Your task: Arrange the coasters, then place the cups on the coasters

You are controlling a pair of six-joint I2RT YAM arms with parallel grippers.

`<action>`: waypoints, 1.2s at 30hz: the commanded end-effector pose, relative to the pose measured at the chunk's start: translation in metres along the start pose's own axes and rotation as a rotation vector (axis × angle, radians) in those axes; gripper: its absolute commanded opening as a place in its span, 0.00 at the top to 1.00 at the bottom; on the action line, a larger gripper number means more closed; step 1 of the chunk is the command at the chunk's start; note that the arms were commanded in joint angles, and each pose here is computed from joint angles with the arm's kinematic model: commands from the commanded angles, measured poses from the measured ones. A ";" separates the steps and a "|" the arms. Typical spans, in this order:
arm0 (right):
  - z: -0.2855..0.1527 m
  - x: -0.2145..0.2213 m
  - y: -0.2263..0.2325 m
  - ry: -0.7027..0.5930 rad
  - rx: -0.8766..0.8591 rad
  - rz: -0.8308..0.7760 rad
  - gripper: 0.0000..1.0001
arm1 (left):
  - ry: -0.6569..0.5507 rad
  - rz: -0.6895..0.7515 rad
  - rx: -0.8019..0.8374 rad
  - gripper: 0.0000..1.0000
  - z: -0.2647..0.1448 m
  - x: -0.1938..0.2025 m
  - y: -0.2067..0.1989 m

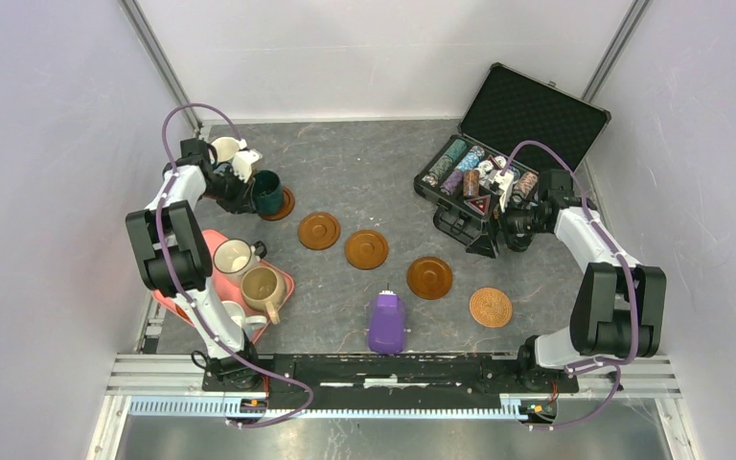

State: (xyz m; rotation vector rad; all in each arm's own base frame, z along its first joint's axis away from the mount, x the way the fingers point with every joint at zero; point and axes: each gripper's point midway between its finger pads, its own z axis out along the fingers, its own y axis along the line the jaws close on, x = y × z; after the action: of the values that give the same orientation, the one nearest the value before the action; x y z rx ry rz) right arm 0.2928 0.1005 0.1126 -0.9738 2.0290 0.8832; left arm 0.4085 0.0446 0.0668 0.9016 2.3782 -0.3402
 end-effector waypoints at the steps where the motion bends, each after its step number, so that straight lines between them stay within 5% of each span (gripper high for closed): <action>1: 0.000 -0.002 -0.002 -0.006 -0.005 -0.008 0.02 | -0.093 0.130 -0.032 0.89 -0.003 -0.027 0.014; 25: 0.003 0.003 -0.001 0.001 -0.024 0.001 0.02 | -0.044 0.145 0.042 0.78 0.013 -0.015 0.003; 36: 0.003 0.003 -0.001 0.000 -0.027 0.000 0.02 | -0.023 0.121 -0.003 0.47 -0.004 -0.020 0.008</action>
State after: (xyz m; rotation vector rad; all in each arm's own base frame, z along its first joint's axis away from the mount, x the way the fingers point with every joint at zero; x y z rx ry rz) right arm 0.2896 0.1007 0.1040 -0.9749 2.0539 0.9114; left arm 0.4160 0.0390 0.0594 1.0067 2.3340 -0.3476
